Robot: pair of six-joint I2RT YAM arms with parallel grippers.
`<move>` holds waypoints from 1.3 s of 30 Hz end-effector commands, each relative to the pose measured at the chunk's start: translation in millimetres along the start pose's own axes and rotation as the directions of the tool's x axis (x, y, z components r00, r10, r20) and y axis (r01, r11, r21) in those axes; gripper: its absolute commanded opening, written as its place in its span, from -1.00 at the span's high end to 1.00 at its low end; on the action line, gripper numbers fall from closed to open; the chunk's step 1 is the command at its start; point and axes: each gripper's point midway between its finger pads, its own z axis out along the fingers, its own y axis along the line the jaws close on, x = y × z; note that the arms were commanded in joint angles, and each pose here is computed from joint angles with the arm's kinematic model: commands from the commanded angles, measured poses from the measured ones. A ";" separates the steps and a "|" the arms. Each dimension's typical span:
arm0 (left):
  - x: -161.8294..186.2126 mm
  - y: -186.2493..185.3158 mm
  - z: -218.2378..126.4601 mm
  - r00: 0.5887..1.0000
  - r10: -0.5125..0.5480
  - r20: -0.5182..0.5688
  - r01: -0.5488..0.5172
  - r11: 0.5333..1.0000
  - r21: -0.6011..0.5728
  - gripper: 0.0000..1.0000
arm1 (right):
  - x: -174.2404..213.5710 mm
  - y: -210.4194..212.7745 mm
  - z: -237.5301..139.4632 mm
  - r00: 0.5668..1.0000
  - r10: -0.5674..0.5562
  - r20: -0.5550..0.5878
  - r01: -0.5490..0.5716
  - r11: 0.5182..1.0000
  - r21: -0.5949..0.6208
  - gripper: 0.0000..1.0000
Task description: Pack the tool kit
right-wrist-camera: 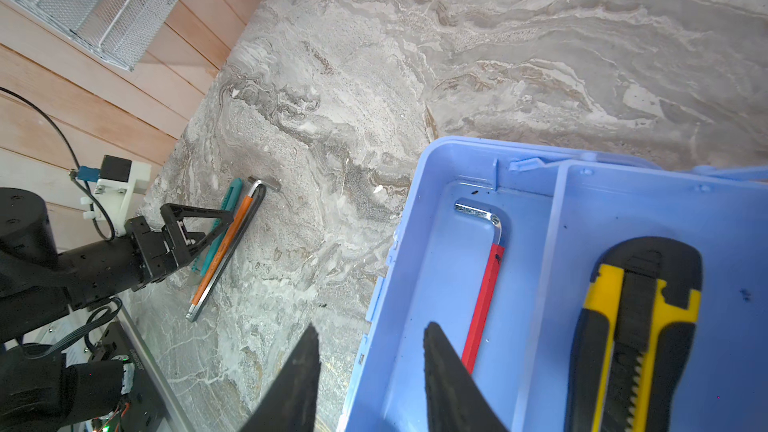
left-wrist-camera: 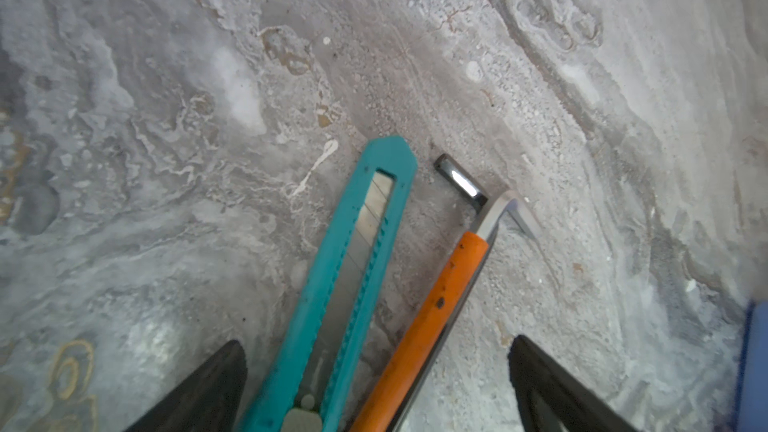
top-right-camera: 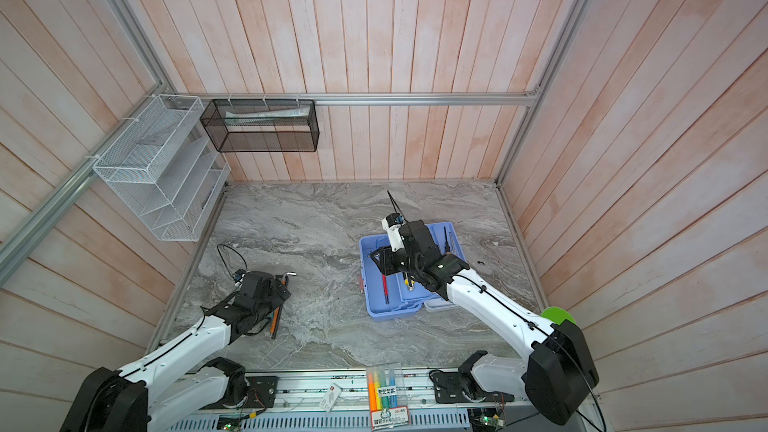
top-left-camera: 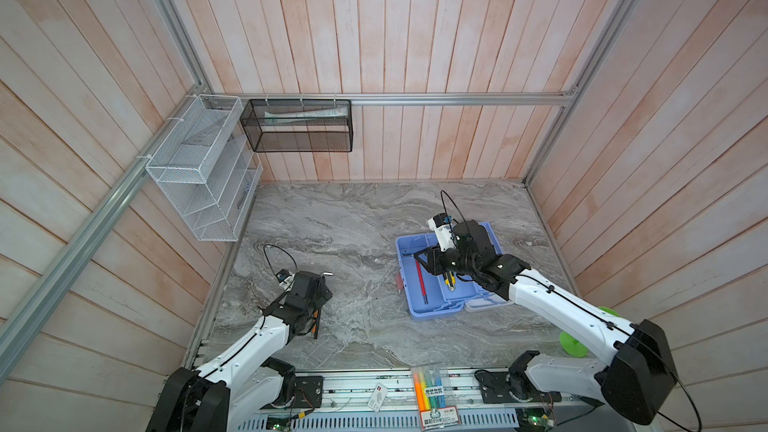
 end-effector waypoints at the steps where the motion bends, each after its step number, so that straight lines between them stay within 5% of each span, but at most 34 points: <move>1: -1.3 4.1 -4.1 1.000 0.004 0.016 -0.004 1.000 -0.016 -1.00 | -4.2 6.1 3.1 1.000 -0.028 -0.012 0.028 1.000 -0.013 0.21; 6: 2.8 -25.7 -6.0 0.999 0.043 0.018 -0.045 0.988 0.148 -1.00 | -2.1 11.5 10.5 0.999 -0.024 -0.026 0.023 0.998 -0.051 0.21; 20: 38.4 -61.7 -18.3 0.998 0.010 -0.058 0.008 0.956 0.292 -1.00 | 5.6 9.0 26.2 0.996 -0.039 -0.078 0.035 0.998 -0.057 0.21; 26: 32.9 -91.6 -32.6 0.999 -0.031 -0.008 0.032 0.926 0.375 -1.00 | 18.0 29.1 50.5 0.988 -0.069 -0.135 0.053 0.992 -0.114 0.21; 33: -12.6 -60.0 -54.9 0.987 0.009 0.161 -0.031 0.990 0.138 -1.00 | 46.7 73.2 96.7 0.952 -0.208 -0.225 0.172 0.971 -0.167 0.19; 39: -67.0 -18.2 -78.6 0.961 -0.011 0.276 -0.010 0.997 0.074 -1.00 | 77.6 101.8 139.9 0.911 -0.270 -0.313 0.241 0.962 -0.127 0.20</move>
